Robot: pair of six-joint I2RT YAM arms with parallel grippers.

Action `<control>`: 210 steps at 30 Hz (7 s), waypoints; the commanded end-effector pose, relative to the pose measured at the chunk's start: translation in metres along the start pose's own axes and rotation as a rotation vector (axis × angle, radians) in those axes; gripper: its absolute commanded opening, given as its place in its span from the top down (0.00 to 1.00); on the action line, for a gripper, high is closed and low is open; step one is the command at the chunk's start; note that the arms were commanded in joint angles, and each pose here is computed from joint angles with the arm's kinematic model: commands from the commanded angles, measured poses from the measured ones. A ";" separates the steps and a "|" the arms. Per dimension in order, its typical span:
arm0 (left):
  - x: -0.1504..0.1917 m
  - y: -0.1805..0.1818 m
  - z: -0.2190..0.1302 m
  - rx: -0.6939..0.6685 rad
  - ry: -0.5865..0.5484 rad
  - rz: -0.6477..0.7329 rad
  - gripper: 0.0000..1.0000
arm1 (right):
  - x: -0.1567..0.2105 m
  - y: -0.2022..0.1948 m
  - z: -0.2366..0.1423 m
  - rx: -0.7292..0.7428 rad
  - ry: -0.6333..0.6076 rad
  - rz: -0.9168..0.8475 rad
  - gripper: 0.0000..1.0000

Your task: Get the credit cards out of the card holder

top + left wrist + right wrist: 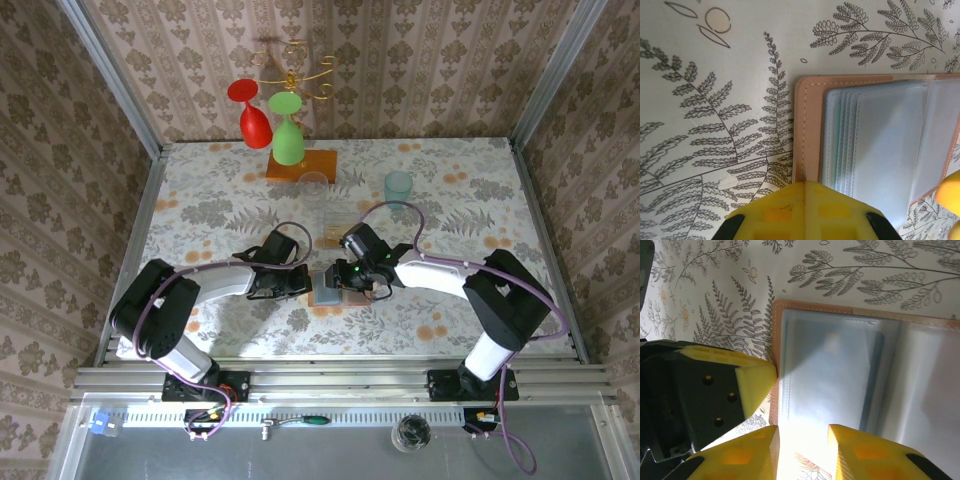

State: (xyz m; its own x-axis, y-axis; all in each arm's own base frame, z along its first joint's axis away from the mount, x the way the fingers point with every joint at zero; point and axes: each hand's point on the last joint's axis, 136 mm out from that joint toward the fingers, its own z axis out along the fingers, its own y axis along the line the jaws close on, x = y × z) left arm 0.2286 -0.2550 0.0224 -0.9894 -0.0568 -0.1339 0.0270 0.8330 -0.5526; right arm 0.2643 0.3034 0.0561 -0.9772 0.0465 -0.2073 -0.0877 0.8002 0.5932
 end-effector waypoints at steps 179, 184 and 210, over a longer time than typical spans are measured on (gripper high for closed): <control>-0.017 -0.018 -0.023 0.091 -0.129 -0.086 0.83 | -0.032 -0.029 0.002 -0.042 0.056 0.051 0.76; -0.019 -0.020 -0.022 0.092 -0.124 -0.083 0.83 | -0.025 -0.041 0.010 -0.013 0.075 0.057 0.77; -0.017 -0.019 -0.013 0.109 -0.097 -0.087 0.84 | -0.030 -0.026 -0.016 -0.021 0.028 0.025 0.76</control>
State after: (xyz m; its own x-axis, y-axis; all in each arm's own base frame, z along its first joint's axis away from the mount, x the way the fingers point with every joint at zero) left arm 0.2395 -0.2589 0.0423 -0.9698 -0.1980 -0.1427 -0.0631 0.7682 -0.6371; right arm 0.2966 0.2729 0.0449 -0.9865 0.0531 -0.1552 -0.0542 0.7875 0.6140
